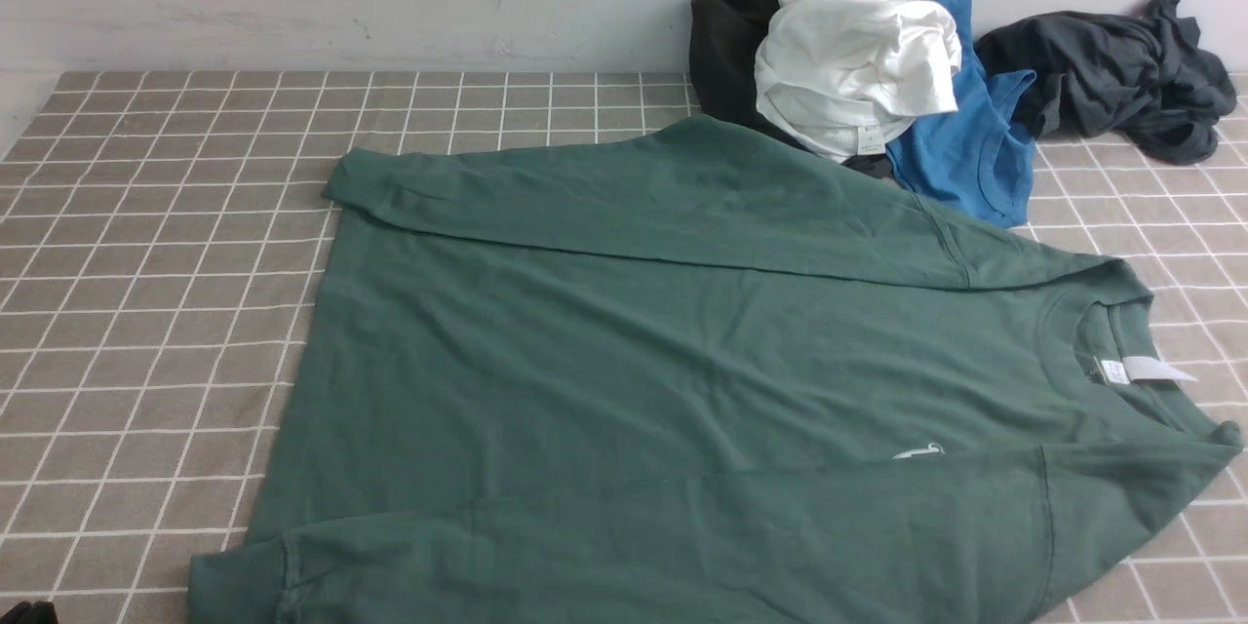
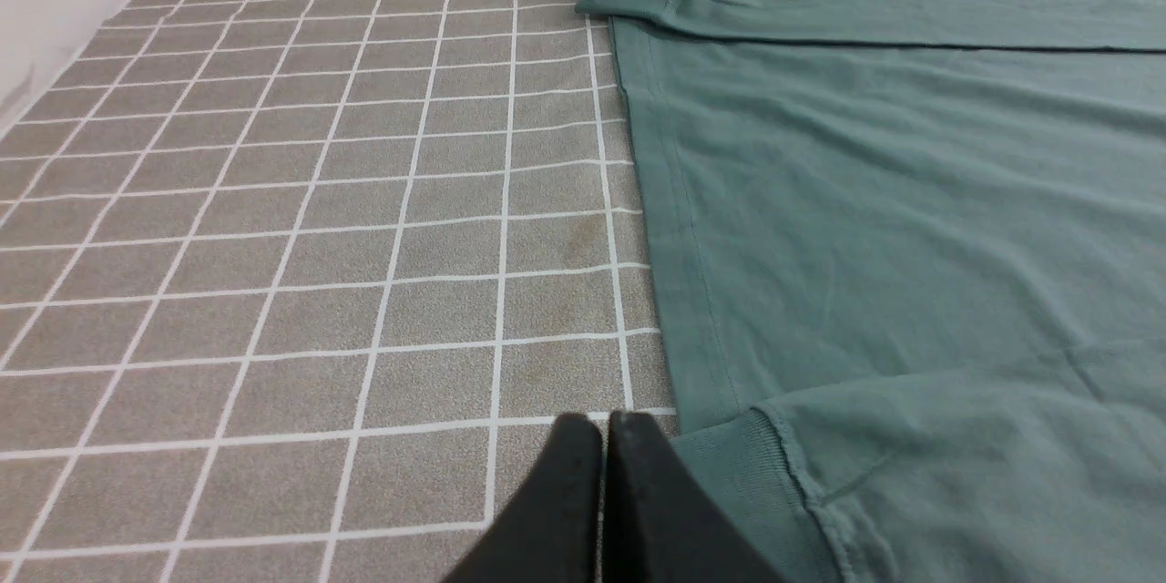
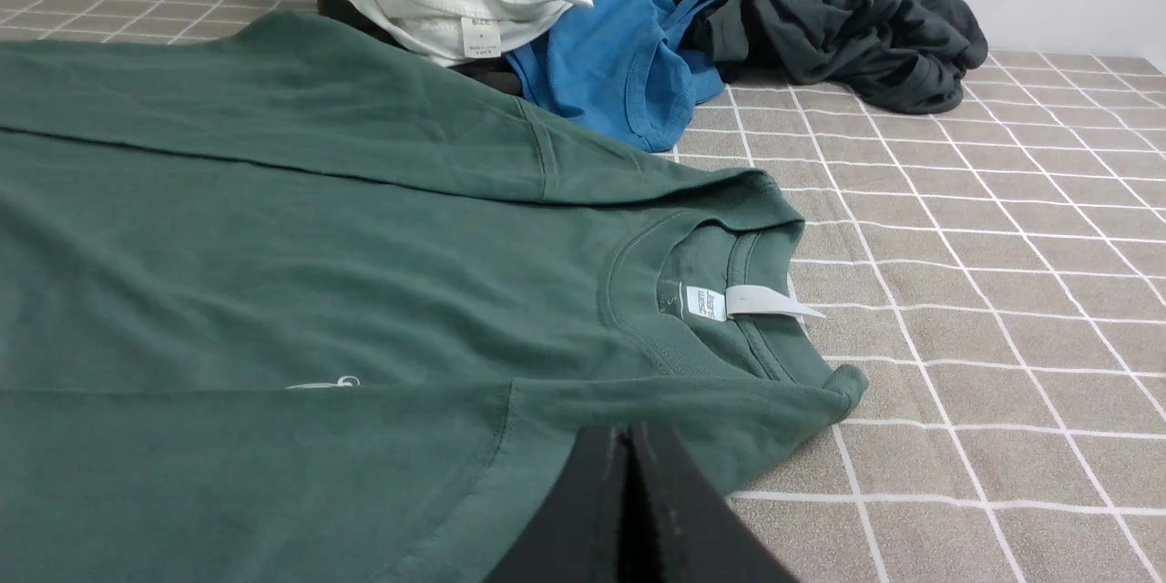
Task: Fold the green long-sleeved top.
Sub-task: Use the left arm to clamp the cuff closest to it
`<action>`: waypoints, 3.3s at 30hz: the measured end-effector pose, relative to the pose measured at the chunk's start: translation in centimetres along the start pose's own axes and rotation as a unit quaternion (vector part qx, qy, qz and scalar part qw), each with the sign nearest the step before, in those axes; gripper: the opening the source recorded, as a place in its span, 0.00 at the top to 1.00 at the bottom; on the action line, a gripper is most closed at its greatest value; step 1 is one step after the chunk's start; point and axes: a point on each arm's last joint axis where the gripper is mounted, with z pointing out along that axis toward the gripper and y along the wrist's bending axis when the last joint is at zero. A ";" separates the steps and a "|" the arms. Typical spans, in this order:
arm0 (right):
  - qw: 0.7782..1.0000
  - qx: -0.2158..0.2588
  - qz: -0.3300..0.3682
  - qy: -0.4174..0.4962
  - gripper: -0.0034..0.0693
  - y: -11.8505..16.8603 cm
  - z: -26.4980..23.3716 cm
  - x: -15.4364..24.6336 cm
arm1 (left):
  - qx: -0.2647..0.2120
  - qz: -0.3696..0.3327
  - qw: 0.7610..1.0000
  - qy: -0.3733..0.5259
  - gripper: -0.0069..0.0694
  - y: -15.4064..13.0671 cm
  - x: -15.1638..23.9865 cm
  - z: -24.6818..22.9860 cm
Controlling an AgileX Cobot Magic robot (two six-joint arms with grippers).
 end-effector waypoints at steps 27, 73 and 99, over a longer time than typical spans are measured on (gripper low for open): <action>1.000 0.001 -0.002 0.000 0.97 0.0 0.0 0.0 | 0.000 0.000 1.000 -0.004 0.92 0.0 -0.1 0.0; 0.962 -0.053 -0.017 0.268 0.97 0.5 6.5 -10.8 | 0.080 -0.048 0.911 0.402 0.84 -2.2 -12.0 10.6; 0.907 -0.250 -0.121 0.316 0.97 8.3 11.1 -7.6 | -0.017 -0.105 0.845 0.524 0.34 -0.8 -3.6 20.0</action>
